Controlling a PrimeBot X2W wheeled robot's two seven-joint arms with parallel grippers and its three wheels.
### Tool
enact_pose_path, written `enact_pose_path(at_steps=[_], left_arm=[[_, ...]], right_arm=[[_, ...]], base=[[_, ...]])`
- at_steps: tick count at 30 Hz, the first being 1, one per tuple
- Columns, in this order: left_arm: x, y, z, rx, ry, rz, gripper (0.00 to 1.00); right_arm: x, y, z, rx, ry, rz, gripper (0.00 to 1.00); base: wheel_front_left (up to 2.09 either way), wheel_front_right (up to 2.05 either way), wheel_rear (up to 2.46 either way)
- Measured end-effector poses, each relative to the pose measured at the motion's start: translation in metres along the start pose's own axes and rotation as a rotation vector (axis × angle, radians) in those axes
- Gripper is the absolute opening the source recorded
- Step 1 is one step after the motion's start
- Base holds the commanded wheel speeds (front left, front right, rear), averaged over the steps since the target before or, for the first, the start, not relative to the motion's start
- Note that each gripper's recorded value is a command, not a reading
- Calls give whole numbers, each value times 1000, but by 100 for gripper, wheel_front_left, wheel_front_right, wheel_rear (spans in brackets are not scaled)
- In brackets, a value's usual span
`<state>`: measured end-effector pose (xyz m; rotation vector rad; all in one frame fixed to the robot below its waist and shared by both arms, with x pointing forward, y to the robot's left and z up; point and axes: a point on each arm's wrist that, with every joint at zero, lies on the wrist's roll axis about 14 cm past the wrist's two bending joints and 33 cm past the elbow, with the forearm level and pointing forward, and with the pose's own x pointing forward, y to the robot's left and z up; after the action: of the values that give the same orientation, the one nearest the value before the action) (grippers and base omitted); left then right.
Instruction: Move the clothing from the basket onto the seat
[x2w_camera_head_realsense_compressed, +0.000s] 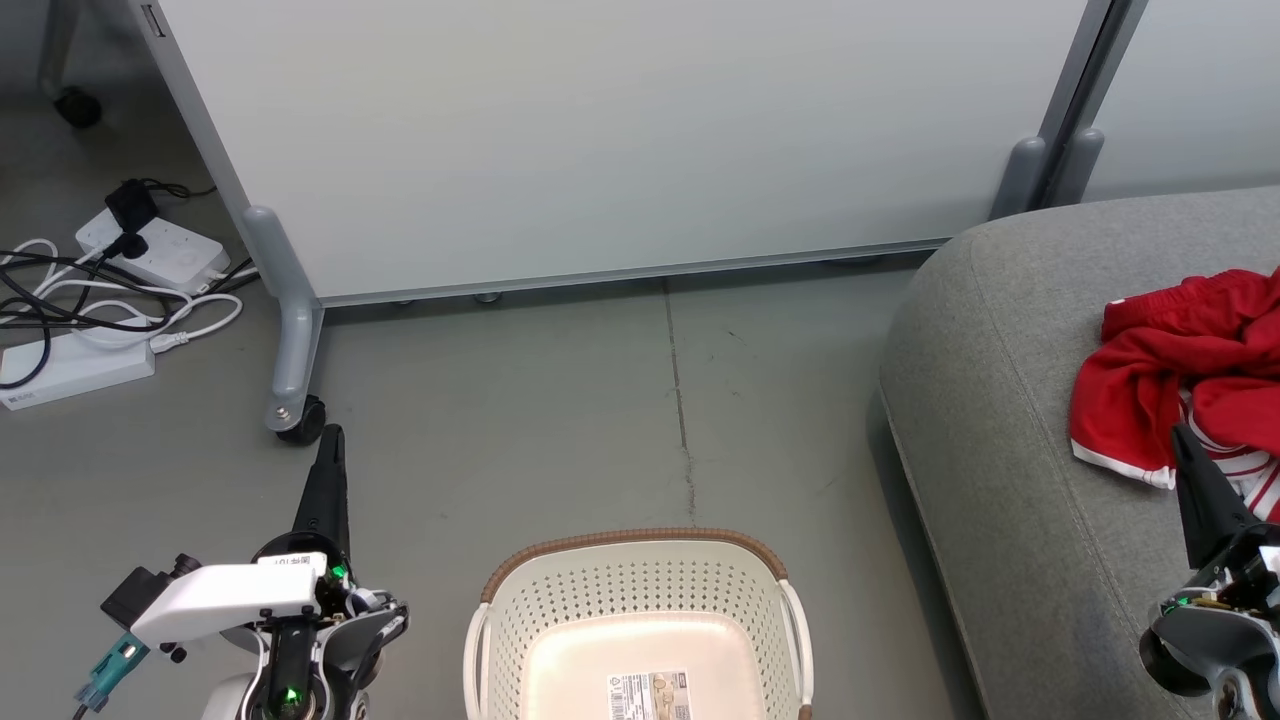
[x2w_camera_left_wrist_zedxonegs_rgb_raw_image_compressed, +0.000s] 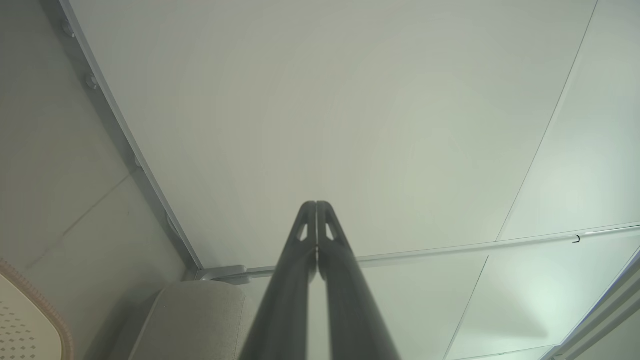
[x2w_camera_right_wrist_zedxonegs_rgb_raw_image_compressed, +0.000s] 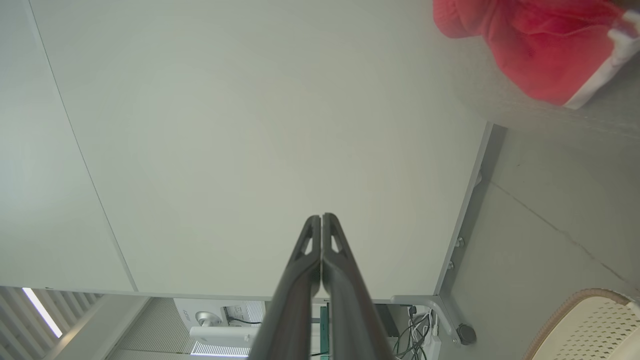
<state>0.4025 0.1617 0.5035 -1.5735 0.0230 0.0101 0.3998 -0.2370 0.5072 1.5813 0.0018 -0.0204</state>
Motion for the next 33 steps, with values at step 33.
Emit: enact_pose_path(at_steps=[33], left_arm=[[0,0,0,0,0,0,0]], right_arm=[[0,0,0,-3,-1,-1,0]], base=[[0,0,0]])
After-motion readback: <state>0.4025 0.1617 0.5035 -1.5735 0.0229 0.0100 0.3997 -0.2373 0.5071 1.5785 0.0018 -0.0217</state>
